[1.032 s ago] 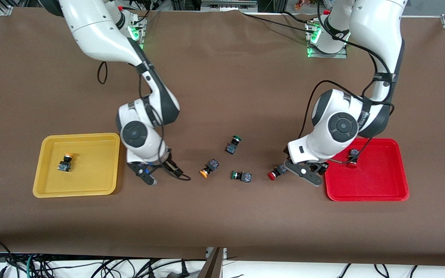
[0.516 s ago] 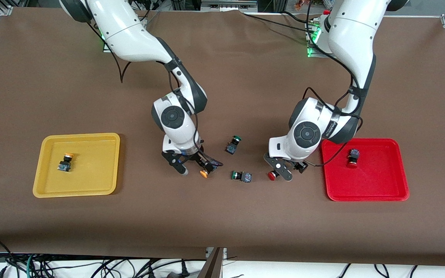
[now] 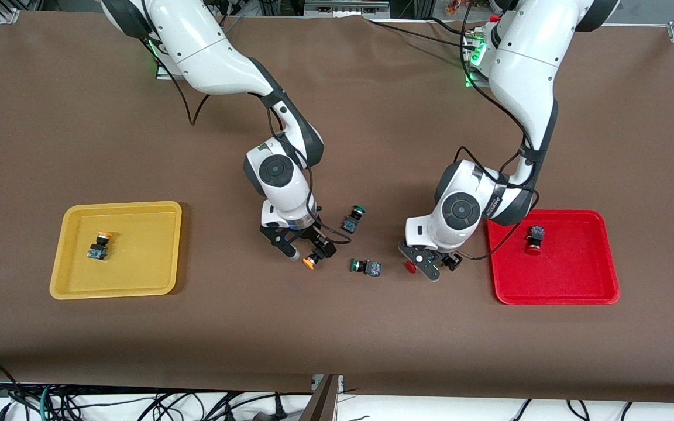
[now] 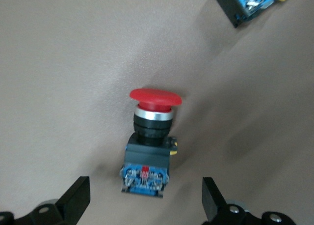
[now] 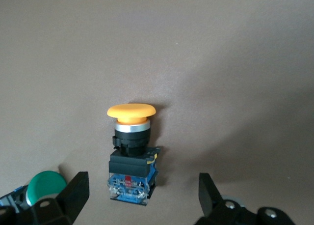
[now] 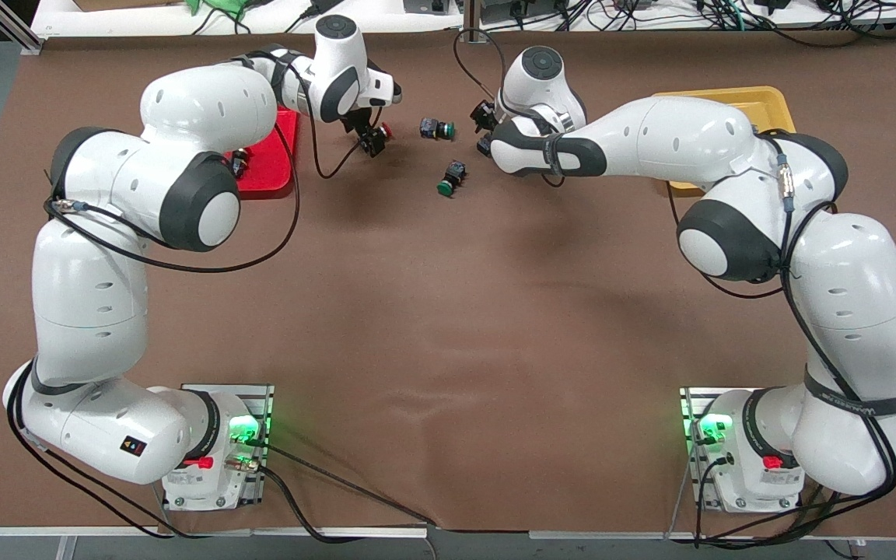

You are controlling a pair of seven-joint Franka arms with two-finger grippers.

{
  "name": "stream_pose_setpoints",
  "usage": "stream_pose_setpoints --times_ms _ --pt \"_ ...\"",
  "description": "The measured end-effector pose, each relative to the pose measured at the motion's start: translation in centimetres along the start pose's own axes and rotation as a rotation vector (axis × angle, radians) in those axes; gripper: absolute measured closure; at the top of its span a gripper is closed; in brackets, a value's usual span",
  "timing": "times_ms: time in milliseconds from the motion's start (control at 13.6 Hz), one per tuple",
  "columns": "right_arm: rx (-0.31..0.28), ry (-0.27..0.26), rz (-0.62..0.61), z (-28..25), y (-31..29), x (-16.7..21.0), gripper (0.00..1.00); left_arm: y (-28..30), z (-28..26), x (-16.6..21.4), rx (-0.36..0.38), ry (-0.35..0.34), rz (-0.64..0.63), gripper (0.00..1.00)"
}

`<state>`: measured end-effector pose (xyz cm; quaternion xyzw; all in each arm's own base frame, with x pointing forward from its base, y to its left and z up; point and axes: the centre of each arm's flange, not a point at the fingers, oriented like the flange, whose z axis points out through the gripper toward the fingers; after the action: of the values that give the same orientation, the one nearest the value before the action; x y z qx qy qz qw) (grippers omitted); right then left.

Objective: Place red and yellow buttons in trays
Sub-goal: 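Grasp the second red and yellow buttons with the left and right grippers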

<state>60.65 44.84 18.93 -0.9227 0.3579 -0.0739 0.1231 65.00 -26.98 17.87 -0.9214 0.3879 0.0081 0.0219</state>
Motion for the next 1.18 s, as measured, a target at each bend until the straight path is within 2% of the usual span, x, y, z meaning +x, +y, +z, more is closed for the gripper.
stream_pose_setpoints --times_ms 295,369,664,737,811,959,1180 --pt "0.003 0.001 -0.006 1.2 -0.1 -0.5 0.02 0.0 0.7 0.2 0.004 0.01 0.0 0.0" --pt "0.002 0.002 -0.006 1.3 -0.1 -0.5 0.09 -0.1 0.5 0.3 0.006 0.014 -0.001 0.0" --pt "0.006 0.013 -0.021 1.1 -0.3 -0.2 0.55 -0.3 -0.2 0.8 0.012 0.03 -0.016 0.41" --pt "0.007 0.024 -0.036 1.0 -0.3 0.0 0.57 -0.3 -0.2 0.8 0.012 0.03 -0.018 0.53" --pt "0.007 0.035 -0.048 0.9 -0.4 0.5 0.57 -0.3 -0.3 0.8 0.013 0.031 -0.019 0.59" --pt "0.0 0.05 -0.085 0.0 -0.6 2.2 0.57 -0.3 -0.3 0.8 0.013 0.031 -0.024 0.59" --pt "-0.096 0.037 -0.192 -4.2 -0.1 8.5 0.57 -1.0 -1.5 1.2 0.02 0.049 -0.039 0.59"
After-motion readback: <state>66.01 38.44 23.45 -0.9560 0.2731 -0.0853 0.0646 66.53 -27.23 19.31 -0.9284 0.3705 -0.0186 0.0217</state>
